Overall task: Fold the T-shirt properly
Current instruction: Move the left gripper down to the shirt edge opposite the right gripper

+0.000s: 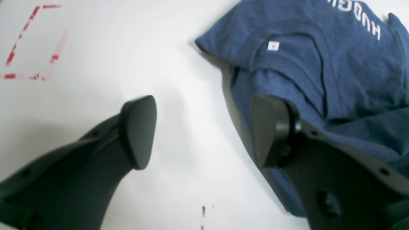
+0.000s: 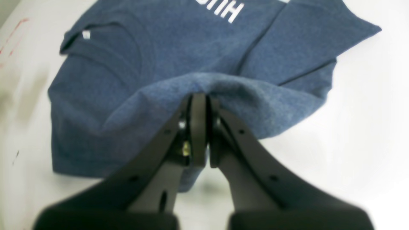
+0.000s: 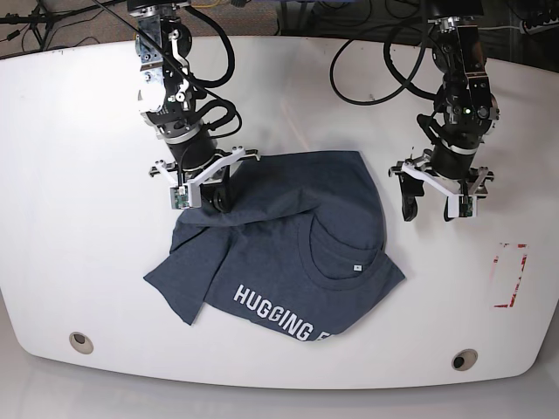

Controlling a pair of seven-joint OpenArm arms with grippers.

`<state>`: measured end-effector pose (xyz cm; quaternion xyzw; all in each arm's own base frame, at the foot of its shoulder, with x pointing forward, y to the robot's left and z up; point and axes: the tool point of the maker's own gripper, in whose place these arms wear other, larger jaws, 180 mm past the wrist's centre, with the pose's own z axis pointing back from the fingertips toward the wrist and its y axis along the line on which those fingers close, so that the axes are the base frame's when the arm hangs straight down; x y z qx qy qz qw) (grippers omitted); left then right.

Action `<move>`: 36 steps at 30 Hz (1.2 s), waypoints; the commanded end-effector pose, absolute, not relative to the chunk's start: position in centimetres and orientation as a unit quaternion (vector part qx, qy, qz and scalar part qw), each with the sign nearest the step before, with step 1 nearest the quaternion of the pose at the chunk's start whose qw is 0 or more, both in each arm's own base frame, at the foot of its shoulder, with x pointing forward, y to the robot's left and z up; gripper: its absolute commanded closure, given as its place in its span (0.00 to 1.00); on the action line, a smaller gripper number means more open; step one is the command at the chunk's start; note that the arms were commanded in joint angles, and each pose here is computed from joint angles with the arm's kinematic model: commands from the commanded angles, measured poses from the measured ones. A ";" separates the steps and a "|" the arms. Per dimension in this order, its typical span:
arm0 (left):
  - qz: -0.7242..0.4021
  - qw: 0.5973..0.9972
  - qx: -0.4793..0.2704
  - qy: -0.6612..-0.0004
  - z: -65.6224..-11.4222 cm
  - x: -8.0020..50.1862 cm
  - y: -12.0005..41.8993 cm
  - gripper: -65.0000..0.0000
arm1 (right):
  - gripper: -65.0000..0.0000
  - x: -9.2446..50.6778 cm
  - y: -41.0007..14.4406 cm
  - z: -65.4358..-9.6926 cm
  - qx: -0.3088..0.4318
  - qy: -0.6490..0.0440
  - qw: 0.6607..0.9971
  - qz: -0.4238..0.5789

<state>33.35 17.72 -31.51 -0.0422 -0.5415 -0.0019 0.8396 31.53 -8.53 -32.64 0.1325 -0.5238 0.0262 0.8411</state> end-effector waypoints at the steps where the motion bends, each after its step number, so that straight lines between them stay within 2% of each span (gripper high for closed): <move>1: -0.002 0.827 -0.047 -0.560 -30.5 33.8 17.6 0.35 | 1.00 32.3 -8.9 -30.4 0.130 -0.557 0.820 0.030; 17: 0.007 0.838 -0.050 -0.543 -32.2 34.3 17.8 0.33 | 1.00 32.9 -8.9 -29.2 0.130 -0.571 0.810 0.033; 36: -0.017 0.839 -0.069 -0.539 -32.3 35.3 15.7 0.34 | 1.00 32.4 -8.7 -30.2 0.134 -0.558 0.818 0.033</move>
